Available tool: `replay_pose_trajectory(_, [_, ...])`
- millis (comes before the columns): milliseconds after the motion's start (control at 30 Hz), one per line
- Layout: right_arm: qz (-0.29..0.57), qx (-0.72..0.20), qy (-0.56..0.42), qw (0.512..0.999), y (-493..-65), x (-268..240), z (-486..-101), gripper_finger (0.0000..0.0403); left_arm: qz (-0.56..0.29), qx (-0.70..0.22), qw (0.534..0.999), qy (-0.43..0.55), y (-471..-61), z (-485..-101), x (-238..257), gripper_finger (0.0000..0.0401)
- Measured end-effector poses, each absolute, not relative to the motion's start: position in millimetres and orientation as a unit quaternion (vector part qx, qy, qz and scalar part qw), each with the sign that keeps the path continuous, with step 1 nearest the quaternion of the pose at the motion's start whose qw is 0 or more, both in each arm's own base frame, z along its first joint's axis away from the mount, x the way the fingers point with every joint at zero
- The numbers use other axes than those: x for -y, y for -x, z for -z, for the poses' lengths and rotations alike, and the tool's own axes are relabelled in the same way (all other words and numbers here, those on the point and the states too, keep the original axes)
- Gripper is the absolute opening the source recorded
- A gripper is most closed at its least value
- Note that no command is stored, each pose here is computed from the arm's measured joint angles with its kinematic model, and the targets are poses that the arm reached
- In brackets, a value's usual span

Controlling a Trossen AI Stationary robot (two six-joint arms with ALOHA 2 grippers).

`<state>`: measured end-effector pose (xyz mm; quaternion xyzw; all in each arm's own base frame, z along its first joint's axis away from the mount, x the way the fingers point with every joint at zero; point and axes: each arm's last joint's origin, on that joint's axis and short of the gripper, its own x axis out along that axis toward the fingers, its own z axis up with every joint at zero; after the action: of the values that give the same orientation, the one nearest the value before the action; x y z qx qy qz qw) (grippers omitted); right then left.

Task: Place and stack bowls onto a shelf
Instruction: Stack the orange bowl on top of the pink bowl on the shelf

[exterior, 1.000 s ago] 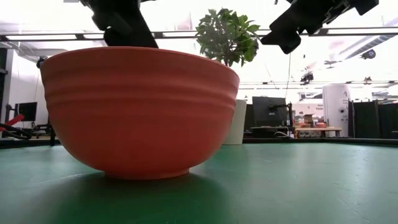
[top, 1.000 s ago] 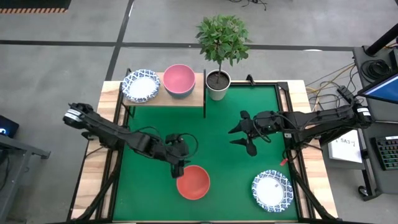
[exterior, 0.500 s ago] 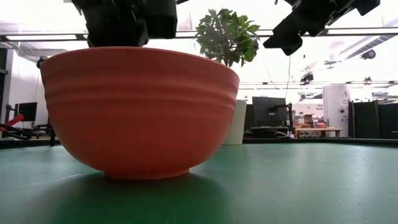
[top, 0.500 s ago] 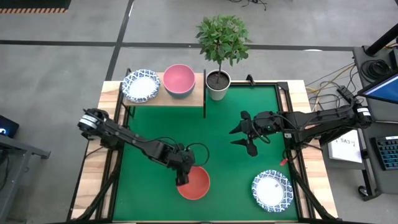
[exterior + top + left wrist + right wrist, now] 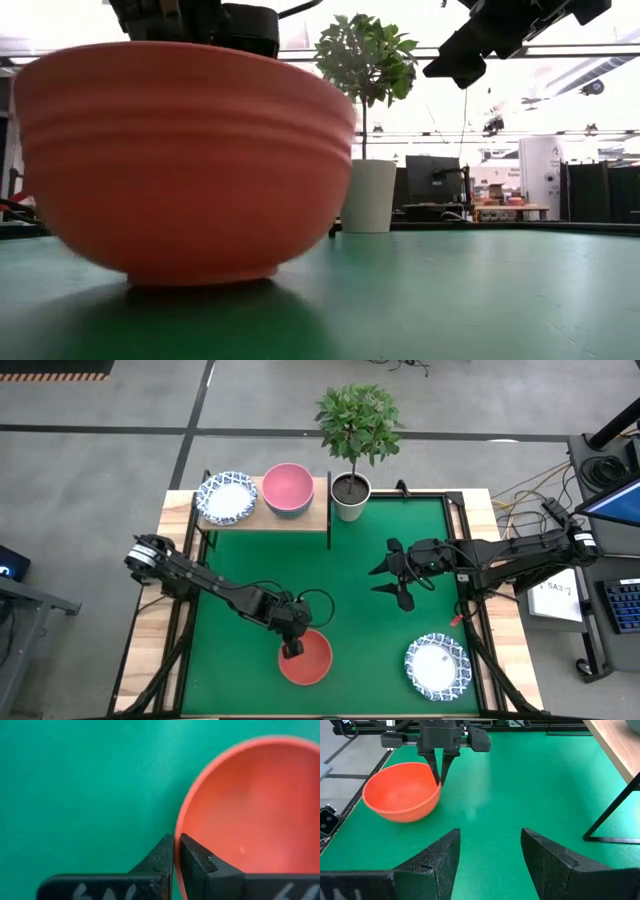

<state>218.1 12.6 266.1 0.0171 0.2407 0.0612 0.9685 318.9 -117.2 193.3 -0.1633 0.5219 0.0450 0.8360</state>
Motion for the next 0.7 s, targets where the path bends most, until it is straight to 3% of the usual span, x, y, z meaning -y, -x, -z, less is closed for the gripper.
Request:
replay_pose_trajectory(167, [-0.061,-0.241,-0.017,0.969,-218,-13,-266,0.0198,-0.036,-0.508,0.845,0.165,-315,-206,115,0.0002])
replay_pose_trajectory(367, [-0.061,-0.241,-0.017,0.969,-218,-13,-266,0.0198,-0.027,-0.438,0.878,0.193,-300,-257,94,0.0001])
replay_pose_trajectory(700, [-0.060,-0.239,-0.021,0.969,-218,-13,-266,0.0198,-0.180,-0.251,0.918,0.249,-232,-348,-1,0.0001])
